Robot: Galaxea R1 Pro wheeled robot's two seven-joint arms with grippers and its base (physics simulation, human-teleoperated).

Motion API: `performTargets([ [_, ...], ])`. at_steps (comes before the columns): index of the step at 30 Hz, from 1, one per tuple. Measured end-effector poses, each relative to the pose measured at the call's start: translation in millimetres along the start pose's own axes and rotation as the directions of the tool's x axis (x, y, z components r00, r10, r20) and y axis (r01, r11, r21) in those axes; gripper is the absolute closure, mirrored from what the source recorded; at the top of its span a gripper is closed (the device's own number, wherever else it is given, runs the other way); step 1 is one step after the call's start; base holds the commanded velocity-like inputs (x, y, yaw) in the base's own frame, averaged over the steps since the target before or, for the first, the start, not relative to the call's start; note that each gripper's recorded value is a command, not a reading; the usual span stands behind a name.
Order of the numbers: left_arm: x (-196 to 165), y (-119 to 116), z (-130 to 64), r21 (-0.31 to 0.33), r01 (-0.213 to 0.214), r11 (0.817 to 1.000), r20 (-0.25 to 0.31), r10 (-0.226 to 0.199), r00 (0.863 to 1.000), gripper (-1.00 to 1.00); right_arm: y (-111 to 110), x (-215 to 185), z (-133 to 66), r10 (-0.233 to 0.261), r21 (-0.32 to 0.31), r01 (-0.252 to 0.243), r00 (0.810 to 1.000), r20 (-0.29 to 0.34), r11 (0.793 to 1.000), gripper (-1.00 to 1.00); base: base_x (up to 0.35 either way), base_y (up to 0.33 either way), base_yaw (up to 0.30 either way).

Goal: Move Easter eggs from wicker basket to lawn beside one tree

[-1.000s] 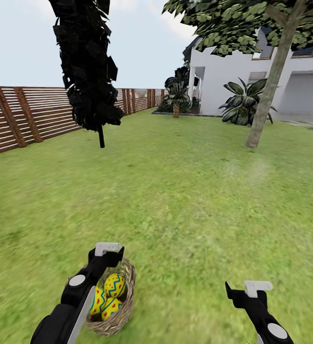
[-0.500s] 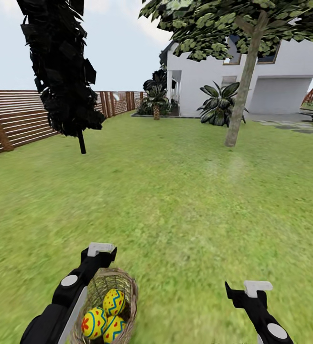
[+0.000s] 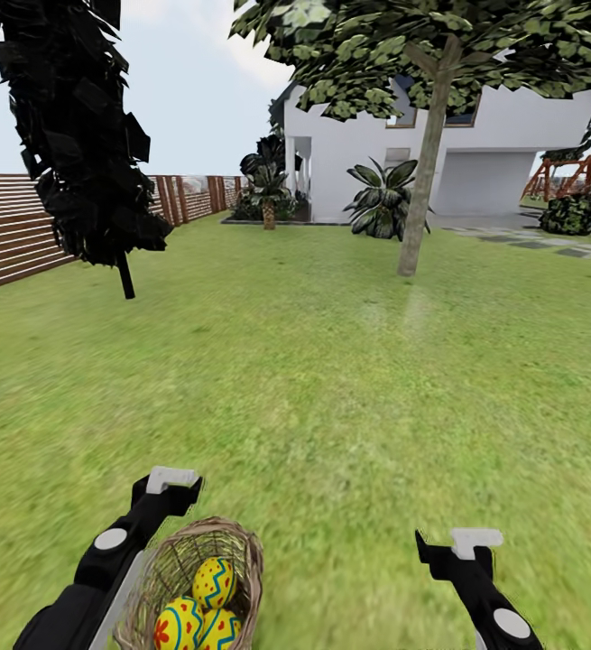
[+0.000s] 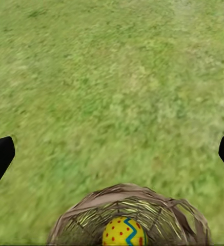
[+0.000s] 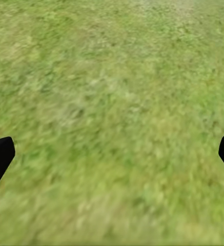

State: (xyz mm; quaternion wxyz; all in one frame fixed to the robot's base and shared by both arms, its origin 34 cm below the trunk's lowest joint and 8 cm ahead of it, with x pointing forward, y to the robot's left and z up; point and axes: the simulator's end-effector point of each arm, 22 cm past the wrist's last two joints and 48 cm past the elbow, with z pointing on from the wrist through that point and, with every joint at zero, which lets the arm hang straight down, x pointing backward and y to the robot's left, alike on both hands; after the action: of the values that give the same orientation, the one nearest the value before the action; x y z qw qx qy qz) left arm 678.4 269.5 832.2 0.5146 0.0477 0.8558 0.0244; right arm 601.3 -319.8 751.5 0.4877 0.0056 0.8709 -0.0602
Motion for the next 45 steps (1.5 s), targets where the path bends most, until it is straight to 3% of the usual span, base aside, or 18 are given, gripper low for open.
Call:
performTargets([
  [2, 9, 21, -3.6, -0.035, 0.005, 0.999, -0.018, -0.006, 1.000, -1.00, 17, -2, -0.6, -0.008, -0.029, 0.009, 1.000, 0.005, 1.000, -1.00, 0.000, 0.002, 0.085],
  [5, 15, 54, -9.9, -0.097, 0.045, 0.994, -0.026, -0.048, 0.999, -1.00, 37, -4, -1.8, -0.027, -0.067, 0.027, 1.000, 0.010, 0.997, -1.00, 0.000, 0.001, 0.212],
  [12, 31, 113, -37.8, -0.218, 0.122, 0.968, -0.075, -0.141, 0.987, -1.00, 43, -4, -2.4, -0.034, -0.079, 0.035, 0.999, 0.012, 0.996, -1.00, 0.000, 0.000, 0.278],
  [18, 59, 140, -53.5, -0.288, 0.178, 0.941, -0.128, -0.222, 0.966, -1.00, 46, -4, -2.7, -0.035, -0.084, 0.036, 0.999, 0.012, 0.996, -1.00, 0.000, 0.000, 0.288],
  [19, 74, 141, -57.7, -0.295, 0.196, 0.935, -0.179, -0.256, 0.950, -1.00, 51, -5, -3.1, -0.038, -0.092, 0.039, 0.999, 0.014, 0.995, -1.00, 0.000, 0.000, 0.288],
  [23, 99, 116, -60.5, -0.274, 0.258, 0.927, -0.271, -0.331, 0.904, -1.00, 56, -7, -3.6, -0.042, -0.098, 0.044, 0.999, 0.028, 0.994, -1.00, 0.000, 0.000, 0.288],
  [26, 110, 100, -61.5, -0.260, 0.286, 0.922, -0.328, -0.363, 0.872, -1.00, 51, -10, -3.2, -0.039, -0.072, 0.043, 0.998, 0.046, 0.996, -1.00, 0.000, 0.000, 0.287],
  [30, 118, 84, -63.6, -0.245, 0.306, 0.920, -0.430, -0.386, 0.816, -1.00, 46, -13, -3.1, -0.037, -0.051, 0.040, 0.998, 0.056, 0.998, -1.00, 0.000, 0.000, 0.132],
  [32, 113, 80, -60.8, -0.238, 0.314, 0.919, -0.451, -0.391, 0.802, -1.00, 46, -13, -3.1, -0.037, -0.049, 0.040, 0.998, 0.058, 0.998, -1.00, 0.000, 0.000, 0.029],
  [35, 97, 75, -52.6, -0.225, 0.331, 0.916, -0.448, -0.399, 0.800, -1.00, 46, -13, -3.1, -0.038, -0.049, 0.041, 0.998, 0.058, 0.998, -1.00, 0.000, 0.000, 0.008],
  [38, 92, 64, -38.6, -0.210, 0.351, 0.913, -0.465, -0.409, 0.785, -1.00, 46, -12, -3.0, -0.039, -0.050, 0.042, 0.998, 0.054, 0.998, -1.00, 0.000, 0.000, 0.001],
  [40, 90, 55, -20.3, -0.198, 0.371, 0.907, -0.491, -0.420, 0.763, -1.00, 47, -13, -3.2, -0.041, -0.055, 0.044, 0.998, 0.055, 0.998, -1.00, 0.000, 0.000, 0.000],
  [44, 84, 45, -0.9, -0.183, 0.391, 0.902, -0.518, -0.427, 0.741, -1.00, 48, -14, -3.4, -0.043, -0.057, 0.046, 0.997, 0.059, 0.997, -1.00, 0.000, 0.000, 0.000],
  [45, 88, 32, 3.2, -0.170, 0.405, 0.898, -0.538, -0.429, 0.726, -1.00, 48, -12, -3.2, -0.042, -0.055, 0.045, 0.998, 0.053, 0.997, -1.00, 0.000, 0.000, 0.000],
])
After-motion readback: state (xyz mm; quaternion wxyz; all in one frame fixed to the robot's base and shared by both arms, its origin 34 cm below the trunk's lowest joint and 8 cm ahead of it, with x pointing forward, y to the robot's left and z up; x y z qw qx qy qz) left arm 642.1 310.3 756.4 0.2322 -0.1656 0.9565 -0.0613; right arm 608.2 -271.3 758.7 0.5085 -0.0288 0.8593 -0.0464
